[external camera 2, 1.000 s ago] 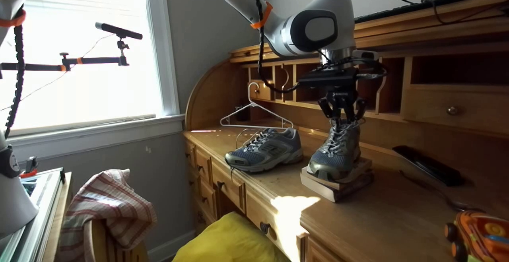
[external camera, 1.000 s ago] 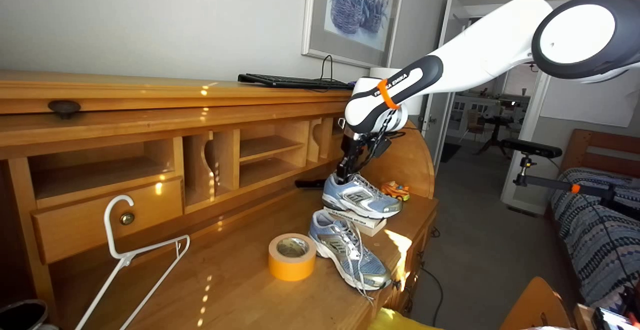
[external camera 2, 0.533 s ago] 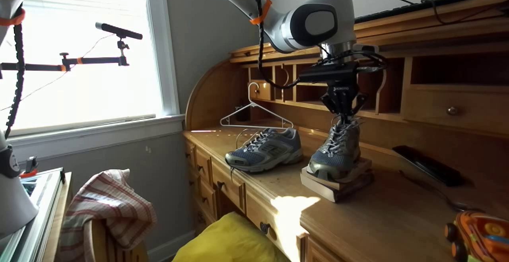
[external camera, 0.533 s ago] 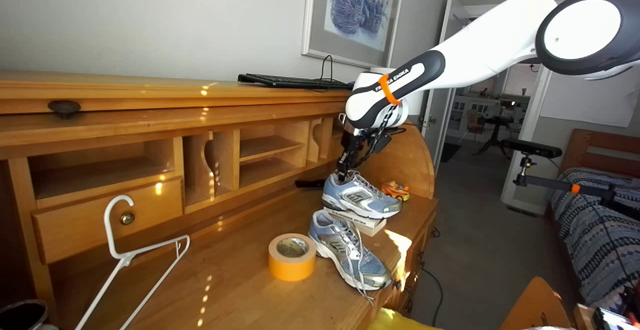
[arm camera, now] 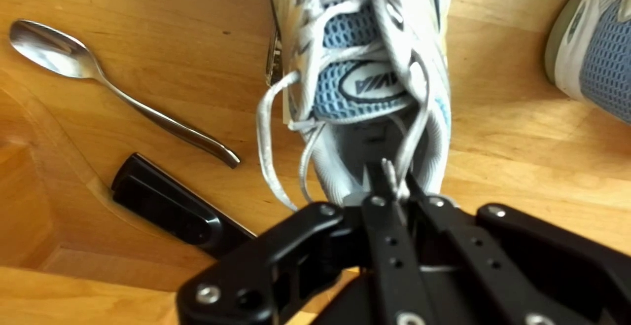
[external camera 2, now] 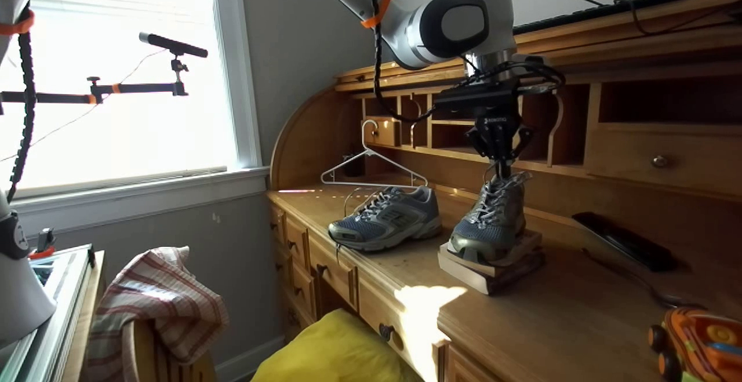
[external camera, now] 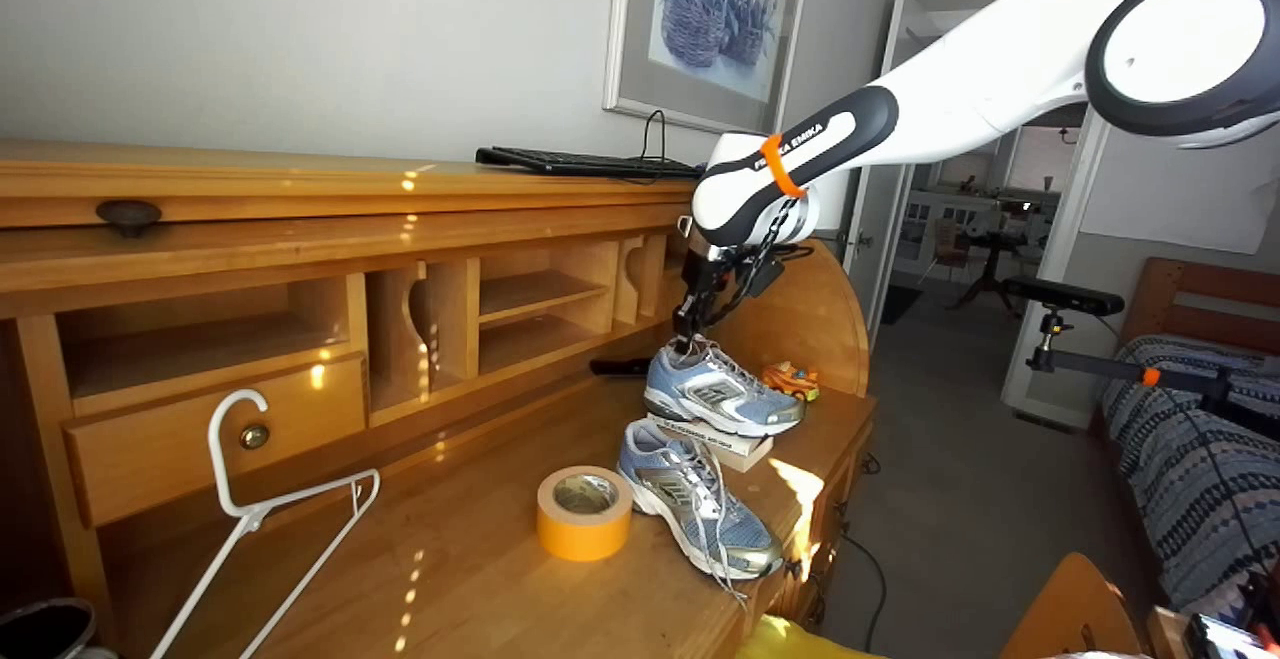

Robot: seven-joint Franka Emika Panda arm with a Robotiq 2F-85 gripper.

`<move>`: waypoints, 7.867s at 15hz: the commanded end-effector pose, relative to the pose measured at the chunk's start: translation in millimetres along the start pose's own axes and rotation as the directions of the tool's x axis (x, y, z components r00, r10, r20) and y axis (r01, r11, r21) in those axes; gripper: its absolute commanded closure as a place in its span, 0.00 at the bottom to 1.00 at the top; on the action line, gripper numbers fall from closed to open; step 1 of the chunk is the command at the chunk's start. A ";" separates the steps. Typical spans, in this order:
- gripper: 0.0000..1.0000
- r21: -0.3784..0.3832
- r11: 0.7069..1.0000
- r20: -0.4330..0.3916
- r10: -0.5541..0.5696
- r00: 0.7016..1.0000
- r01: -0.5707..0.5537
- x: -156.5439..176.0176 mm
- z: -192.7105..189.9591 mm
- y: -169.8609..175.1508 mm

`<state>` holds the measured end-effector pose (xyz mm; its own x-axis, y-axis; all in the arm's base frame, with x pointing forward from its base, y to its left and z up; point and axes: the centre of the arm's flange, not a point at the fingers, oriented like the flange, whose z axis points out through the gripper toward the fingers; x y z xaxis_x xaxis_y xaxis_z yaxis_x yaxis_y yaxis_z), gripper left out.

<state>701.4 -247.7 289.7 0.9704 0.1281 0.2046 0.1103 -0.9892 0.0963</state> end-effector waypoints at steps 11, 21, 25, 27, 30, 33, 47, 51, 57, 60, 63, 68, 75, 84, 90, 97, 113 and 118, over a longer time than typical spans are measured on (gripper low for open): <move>1.00 -0.013 1.000 -0.030 0.016 0.999 -0.017 -7.7 -19.2 -10.3; 1.00 -0.081 0.992 -0.086 0.088 0.992 -0.095 -16.5 -24.1 25.5; 1.00 -0.086 0.990 -0.082 0.105 0.991 -0.112 -22.6 -13.7 37.9; 1.00 -0.094 0.989 -0.085 0.104 0.991 -0.112 -23.2 -8.2 40.9; 1.00 -0.107 0.988 -0.104 0.101 0.989 -0.112 -22.2 0.1 43.5; 1.00 -0.122 0.986 -0.131 0.096 0.987 -0.113 -20.8 7.5 46.4; 1.00 -0.020 0.996 -0.139 0.078 0.987 -0.081 -13.3 -6.7 20.3; 1.00 -0.016 0.996 -0.131 0.084 0.988 -0.087 -11.9 -5.6 19.4; 1.00 -0.043 0.991 -0.145 0.118 0.982 -0.125 -17.7 -10.2 36.4; 1.00 -0.035 0.992 -0.121 0.117 0.986 -0.122 -18.5 -0.8 38.2; 1.00 -0.007 0.994 -0.094 0.111 0.989 -0.112 -19.2 4.0 34.6; 1.00 0.043 0.994 -0.069 0.100 0.993 -0.097 -18.2 4.0 24.1; 1.00 0.060 0.995 -0.105 0.082 0.991 -0.076 -22.0 -30.6 7.1; 1.00 0.180 0.983 0.040 -0.033 0.999 0.025 -23.5 -38.8 -16.5; 1.00 0.141 0.990 0.027 -0.001 1.000 -0.002 -24.7 -27.6 -2.4; 1.00 0.128 0.992 0.019 0.008 1.000 -0.010 -21.6 -4.7 7.2; 1.00 0.069 0.997 -0.024 0.024 0.999 -0.022 -27.9 -33.7 -3.0; 0.58 0.050 0.999 0.041 -0.012 0.999 0.010 -50.1 -54.2 -21.8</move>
<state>671.6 -247.0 321.8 0.9654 0.1376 0.2217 0.1341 -0.9905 0.0309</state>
